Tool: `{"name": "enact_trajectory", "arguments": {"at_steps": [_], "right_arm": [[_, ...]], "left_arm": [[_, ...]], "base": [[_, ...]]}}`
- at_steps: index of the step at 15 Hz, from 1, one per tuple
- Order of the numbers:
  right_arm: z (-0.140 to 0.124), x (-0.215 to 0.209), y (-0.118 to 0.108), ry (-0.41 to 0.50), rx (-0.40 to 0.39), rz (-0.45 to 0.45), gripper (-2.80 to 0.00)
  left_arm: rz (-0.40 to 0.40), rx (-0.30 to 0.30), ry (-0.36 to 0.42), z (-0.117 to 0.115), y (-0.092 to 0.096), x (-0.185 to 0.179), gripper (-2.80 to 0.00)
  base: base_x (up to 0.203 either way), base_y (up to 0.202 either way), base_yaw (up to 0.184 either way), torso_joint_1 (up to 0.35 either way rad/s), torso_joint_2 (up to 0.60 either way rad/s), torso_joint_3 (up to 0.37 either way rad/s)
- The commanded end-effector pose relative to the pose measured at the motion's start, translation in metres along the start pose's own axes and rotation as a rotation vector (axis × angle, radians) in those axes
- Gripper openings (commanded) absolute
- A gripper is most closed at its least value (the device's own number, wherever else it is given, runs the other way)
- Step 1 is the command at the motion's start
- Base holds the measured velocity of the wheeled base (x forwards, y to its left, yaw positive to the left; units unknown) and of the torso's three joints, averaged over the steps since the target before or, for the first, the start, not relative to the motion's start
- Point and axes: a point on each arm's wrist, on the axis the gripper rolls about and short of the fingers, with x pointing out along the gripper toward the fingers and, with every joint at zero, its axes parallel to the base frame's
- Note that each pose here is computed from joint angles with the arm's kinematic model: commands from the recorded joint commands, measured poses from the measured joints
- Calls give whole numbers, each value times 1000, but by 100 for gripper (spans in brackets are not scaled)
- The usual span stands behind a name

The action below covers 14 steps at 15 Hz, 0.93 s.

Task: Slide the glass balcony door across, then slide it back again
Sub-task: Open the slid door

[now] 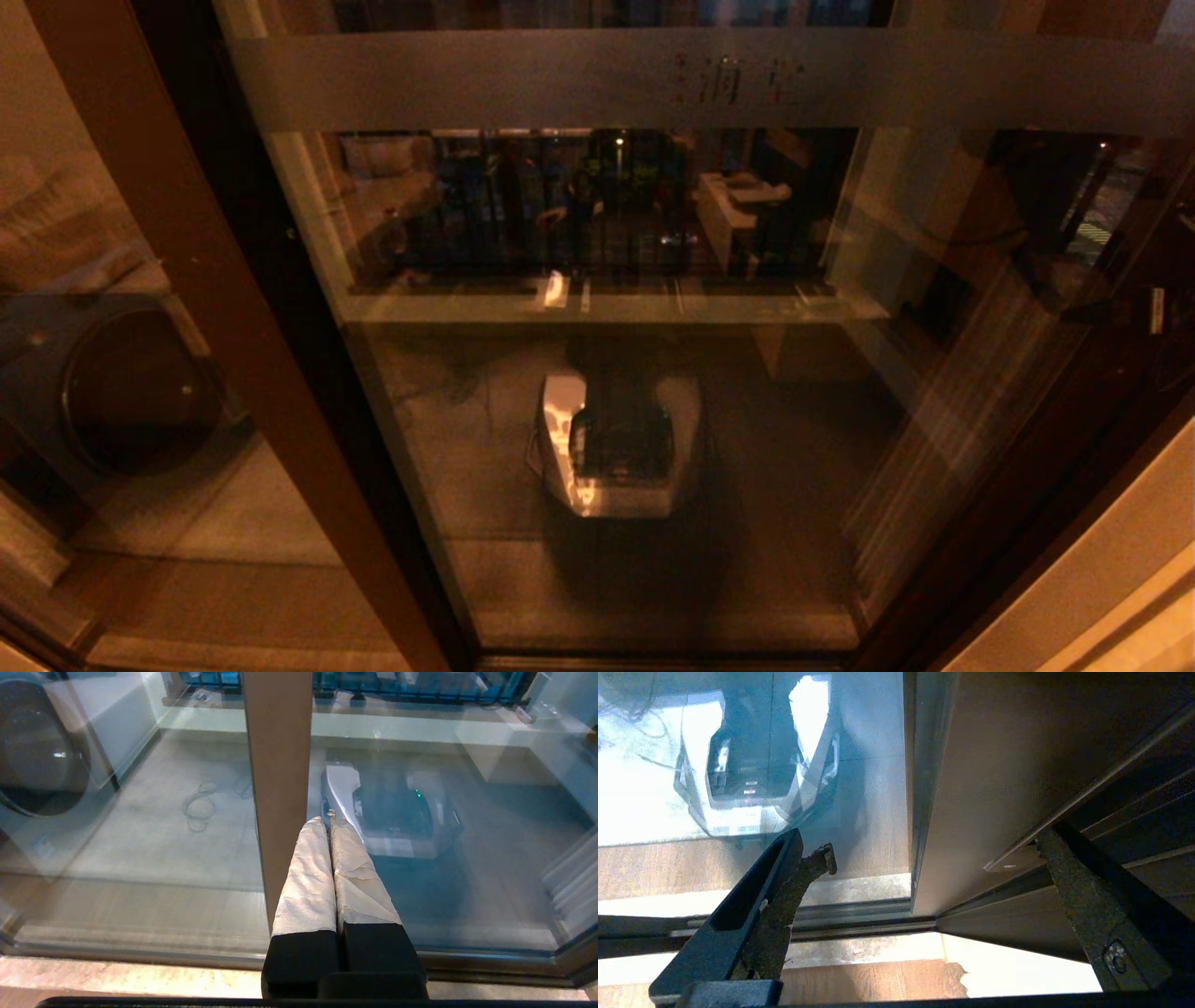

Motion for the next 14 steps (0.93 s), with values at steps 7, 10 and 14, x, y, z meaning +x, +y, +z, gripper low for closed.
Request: {"name": "enact_trajectory", "arguments": {"at_steps": [7,10,14], "right_arm": [[-2,-1,9,10,-5,28,0],[-2,-3,12,9,-9,33,0],[-3,-5,18,13,-13,48,0]], "left_arm": [[1,-1,-1,0,0,0,-280],[1,-1,-1,0,0,0,-280],[1,-1,-2,0,0,0,-280]], "base": [[0,0,0,0,0,0],[0,0,0,0,0,0],[0,0,0,0,0,0]]}}
